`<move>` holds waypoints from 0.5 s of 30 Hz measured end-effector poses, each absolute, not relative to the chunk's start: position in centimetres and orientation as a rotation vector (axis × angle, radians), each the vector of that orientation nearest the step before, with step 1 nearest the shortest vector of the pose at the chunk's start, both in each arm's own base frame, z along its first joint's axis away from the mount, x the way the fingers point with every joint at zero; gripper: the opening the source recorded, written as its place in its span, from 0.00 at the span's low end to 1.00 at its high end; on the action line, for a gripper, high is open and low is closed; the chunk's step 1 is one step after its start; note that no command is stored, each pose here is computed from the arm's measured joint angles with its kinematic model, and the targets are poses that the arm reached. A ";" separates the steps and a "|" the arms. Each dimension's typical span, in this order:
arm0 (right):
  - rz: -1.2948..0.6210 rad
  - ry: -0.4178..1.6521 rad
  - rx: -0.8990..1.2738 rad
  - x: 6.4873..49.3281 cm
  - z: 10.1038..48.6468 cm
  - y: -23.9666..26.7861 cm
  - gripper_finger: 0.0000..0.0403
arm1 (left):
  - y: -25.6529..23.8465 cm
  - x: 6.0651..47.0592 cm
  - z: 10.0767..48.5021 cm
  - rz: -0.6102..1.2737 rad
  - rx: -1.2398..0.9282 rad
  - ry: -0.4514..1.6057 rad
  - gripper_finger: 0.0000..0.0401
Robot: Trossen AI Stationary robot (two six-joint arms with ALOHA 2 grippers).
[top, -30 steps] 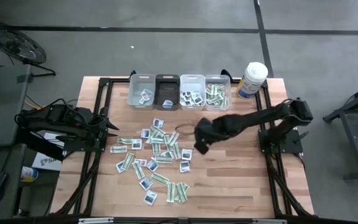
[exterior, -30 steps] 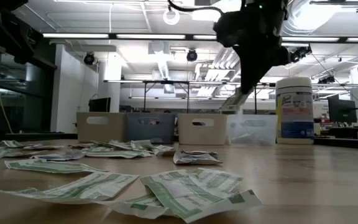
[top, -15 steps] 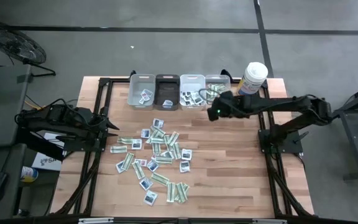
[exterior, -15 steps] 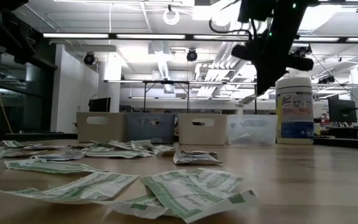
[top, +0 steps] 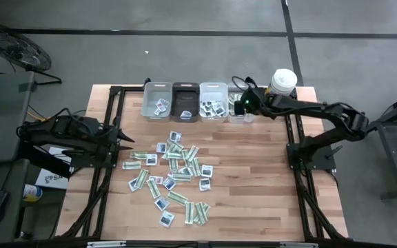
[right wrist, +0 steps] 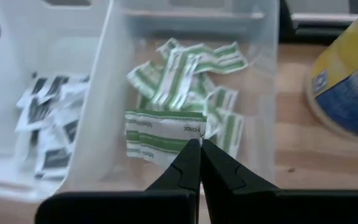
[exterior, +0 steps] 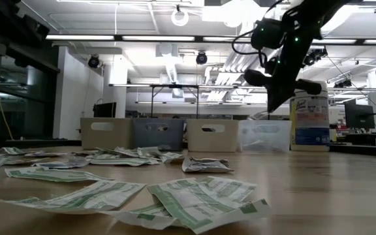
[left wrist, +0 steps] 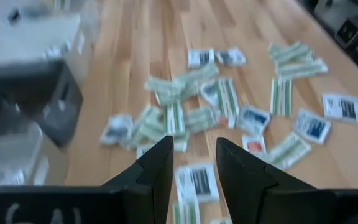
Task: Pick & Place First Aid Supplies
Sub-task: Put the green bandage into the transparent bin
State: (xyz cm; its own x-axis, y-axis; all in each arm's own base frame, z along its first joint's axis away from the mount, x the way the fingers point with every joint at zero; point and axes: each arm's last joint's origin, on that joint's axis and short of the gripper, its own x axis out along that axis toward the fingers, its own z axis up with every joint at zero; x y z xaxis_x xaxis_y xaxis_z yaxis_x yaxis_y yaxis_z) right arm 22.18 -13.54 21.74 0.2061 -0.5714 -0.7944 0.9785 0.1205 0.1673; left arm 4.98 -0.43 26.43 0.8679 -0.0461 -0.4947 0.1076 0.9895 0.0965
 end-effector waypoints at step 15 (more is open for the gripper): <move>-1.239 0.621 0.856 21.1 21.2 -17.1 0.00 | -0.2 5.7 28.1 0.033 0.181 0.326 0.30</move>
